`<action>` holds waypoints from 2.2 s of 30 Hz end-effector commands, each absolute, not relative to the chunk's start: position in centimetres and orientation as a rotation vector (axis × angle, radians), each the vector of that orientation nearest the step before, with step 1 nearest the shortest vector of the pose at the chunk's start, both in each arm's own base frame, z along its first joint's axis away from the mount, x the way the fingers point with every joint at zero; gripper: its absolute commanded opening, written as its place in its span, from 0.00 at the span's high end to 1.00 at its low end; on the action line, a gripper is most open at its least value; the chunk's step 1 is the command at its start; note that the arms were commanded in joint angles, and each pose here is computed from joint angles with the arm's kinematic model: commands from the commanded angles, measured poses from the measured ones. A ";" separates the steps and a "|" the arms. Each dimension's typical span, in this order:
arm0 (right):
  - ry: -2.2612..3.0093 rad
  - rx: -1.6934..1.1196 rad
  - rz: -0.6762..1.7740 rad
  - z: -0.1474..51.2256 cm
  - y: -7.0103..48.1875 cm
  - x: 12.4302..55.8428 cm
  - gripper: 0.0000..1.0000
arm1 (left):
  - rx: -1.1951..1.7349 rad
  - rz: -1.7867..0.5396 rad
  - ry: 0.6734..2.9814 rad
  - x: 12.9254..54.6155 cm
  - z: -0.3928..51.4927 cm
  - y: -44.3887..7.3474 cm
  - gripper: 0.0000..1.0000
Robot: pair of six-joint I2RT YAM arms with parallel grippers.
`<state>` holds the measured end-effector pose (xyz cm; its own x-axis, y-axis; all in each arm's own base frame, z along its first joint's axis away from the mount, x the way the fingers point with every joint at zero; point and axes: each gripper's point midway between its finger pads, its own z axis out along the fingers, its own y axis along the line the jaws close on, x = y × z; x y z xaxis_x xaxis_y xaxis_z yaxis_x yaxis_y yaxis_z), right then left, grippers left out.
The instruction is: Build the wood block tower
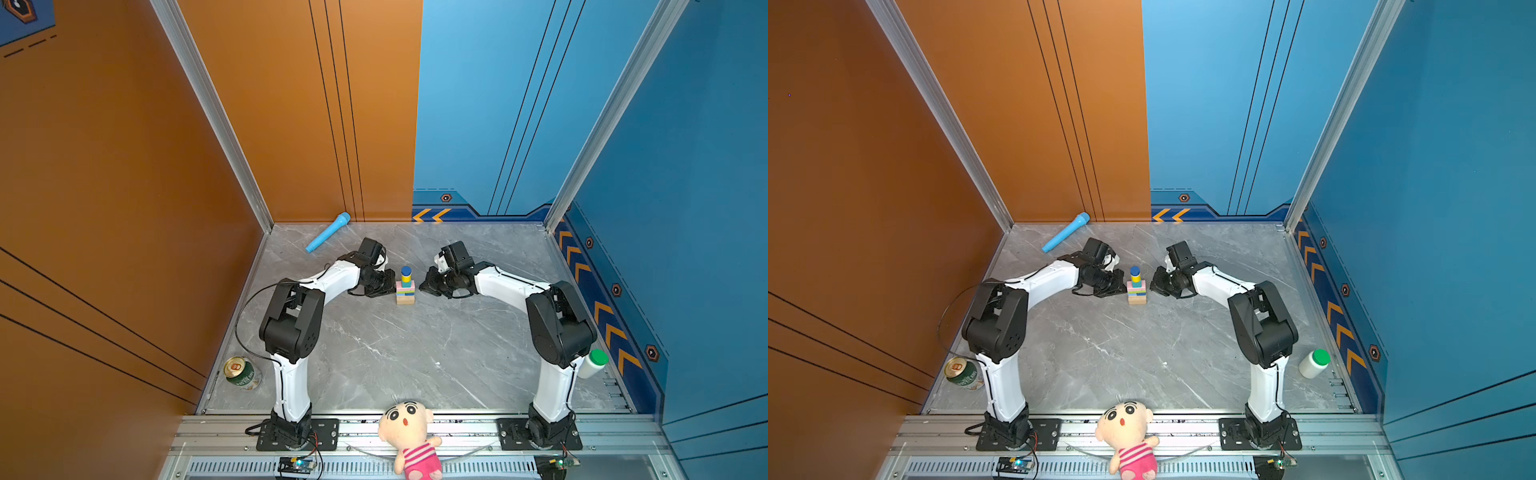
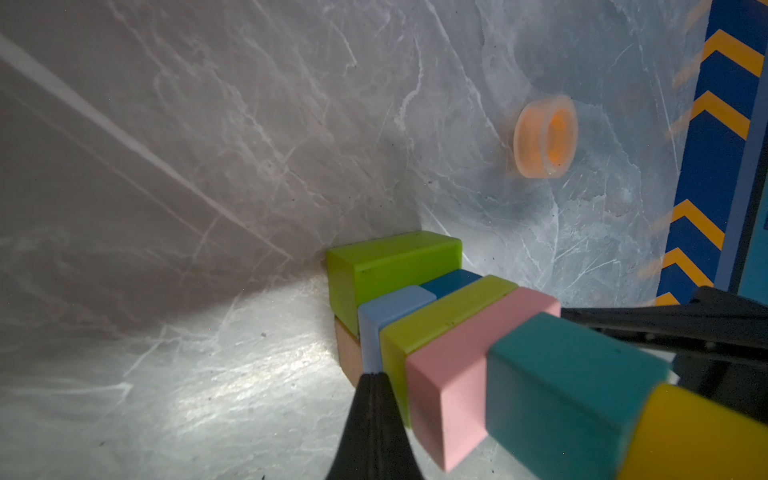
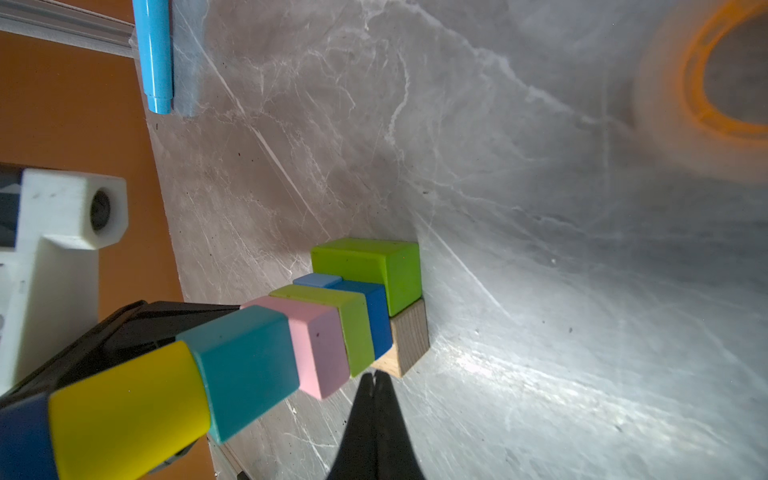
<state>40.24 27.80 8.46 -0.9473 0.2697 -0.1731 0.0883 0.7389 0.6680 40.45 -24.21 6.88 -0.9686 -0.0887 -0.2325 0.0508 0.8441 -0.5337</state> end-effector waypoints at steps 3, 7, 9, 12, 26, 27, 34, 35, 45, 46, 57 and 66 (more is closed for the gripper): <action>2.656 0.284 1.025 9.3 28.0 40.4 1.00 | -0.032 -0.827 2.814 39.9 5.9 -24.6 1.00; 2.655 0.284 1.024 9.4 27.9 40.4 1.00 | -0.032 -0.830 2.819 40.0 5.7 -24.7 1.00; 2.655 0.286 1.024 9.4 27.9 40.4 1.00 | -0.032 -0.832 2.820 39.9 5.7 -24.7 1.00; 2.655 0.285 1.024 9.4 27.9 40.4 1.00 | -0.031 -0.831 2.822 40.0 5.6 -24.7 1.00; 2.658 0.285 1.023 9.3 27.9 40.3 1.00 | -0.021 -0.841 2.822 40.0 5.6 -25.2 1.00; 2.657 0.284 1.024 9.3 27.9 40.3 1.00 | -0.024 -0.838 2.824 40.0 5.5 -25.1 1.00; 2.663 0.288 1.020 9.0 27.9 40.3 1.00 | -0.032 -0.832 2.821 40.0 5.7 -24.7 1.00; 2.663 0.290 1.021 9.0 28.0 40.4 1.00 | -0.034 -0.831 2.822 40.1 5.7 -24.6 1.00; 2.678 0.303 1.017 7.9 28.2 40.9 1.00 | -0.043 -0.819 2.812 40.2 6.2 -23.9 1.00; 2.677 0.304 1.017 7.8 28.2 41.0 1.00 | -0.044 -0.816 2.811 40.2 6.3 -23.8 1.00; 2.676 0.313 1.027 7.4 28.5 41.4 1.00 | -0.042 -0.814 2.805 40.2 6.7 -23.7 1.00; 2.680 0.316 1.040 7.1 28.9 41.4 1.00 | -0.045 -0.814 2.801 40.3 6.8 -23.6 1.00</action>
<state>40.84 28.13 6.81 -0.9461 0.2876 -0.1487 0.1182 0.7344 0.6684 40.50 -23.94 5.61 -0.9751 -0.0950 -0.2005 0.0265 0.8474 -0.5303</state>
